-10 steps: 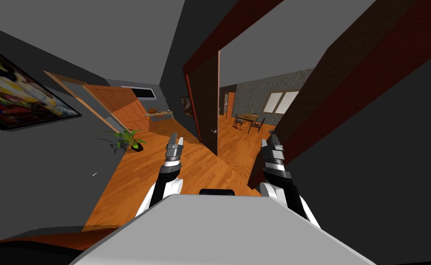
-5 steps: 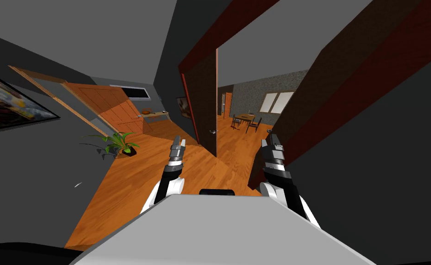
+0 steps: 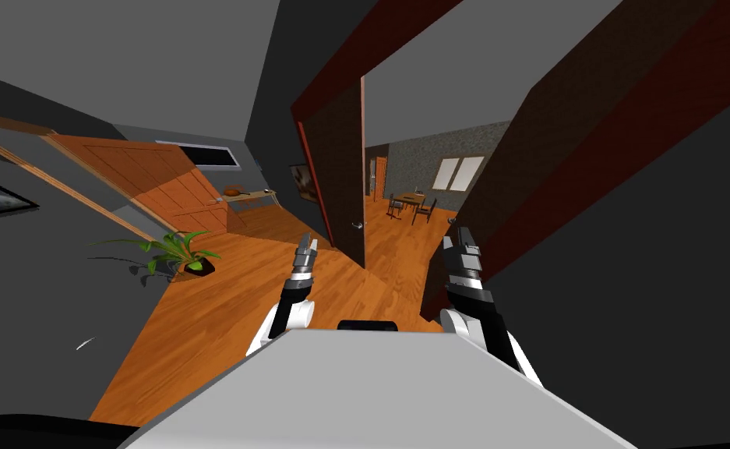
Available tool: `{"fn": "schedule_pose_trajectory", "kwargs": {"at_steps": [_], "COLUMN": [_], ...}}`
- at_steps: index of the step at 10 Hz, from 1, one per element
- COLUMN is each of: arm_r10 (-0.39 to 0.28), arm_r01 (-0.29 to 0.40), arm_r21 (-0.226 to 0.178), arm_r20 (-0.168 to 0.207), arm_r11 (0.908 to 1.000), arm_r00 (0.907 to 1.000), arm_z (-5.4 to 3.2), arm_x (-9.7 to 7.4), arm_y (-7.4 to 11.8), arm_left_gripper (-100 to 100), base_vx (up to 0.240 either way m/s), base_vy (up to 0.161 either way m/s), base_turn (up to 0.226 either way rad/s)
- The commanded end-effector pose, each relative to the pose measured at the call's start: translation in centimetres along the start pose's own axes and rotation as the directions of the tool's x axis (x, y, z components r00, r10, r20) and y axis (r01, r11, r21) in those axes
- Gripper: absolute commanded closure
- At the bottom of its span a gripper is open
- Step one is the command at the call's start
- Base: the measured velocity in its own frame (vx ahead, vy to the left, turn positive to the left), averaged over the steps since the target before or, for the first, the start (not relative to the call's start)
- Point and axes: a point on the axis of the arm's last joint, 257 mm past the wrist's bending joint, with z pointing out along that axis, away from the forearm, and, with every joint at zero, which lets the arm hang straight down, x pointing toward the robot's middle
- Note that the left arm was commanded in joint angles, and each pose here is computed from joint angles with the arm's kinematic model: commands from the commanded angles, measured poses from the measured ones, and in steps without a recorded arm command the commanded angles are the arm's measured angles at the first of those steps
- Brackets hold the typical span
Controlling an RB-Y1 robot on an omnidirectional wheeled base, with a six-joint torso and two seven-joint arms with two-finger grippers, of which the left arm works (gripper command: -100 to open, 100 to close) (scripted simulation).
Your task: Push the door open
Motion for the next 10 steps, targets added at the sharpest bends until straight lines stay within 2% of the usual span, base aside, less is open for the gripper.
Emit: {"fn": "schedule_pose_trajectory", "kwargs": {"at_steps": [1,6,10], "arm_r10": [-0.004,-0.019,-0.033], "arm_r01": [0.004,0.017,0.028], "arm_r21": [-0.017,-0.079,-0.131], "arm_r20": [-0.006,-0.023,-0.032], "arm_r11": [0.9998,0.9968,0.9909], "arm_r00": [1.0000,0.9996,0.9989], "arm_z": [-0.20,-0.86,-1.57], "arm_x": [0.5,1.4,2.2], "arm_y": [1.2,5.4,8.9], "arm_left_gripper": [-100,-100,-100], "base_vx": [0.083,0.080,0.078], "base_vy": [0.071,0.080,0.094], "base_turn": [-0.153,-0.129,-0.139]}}
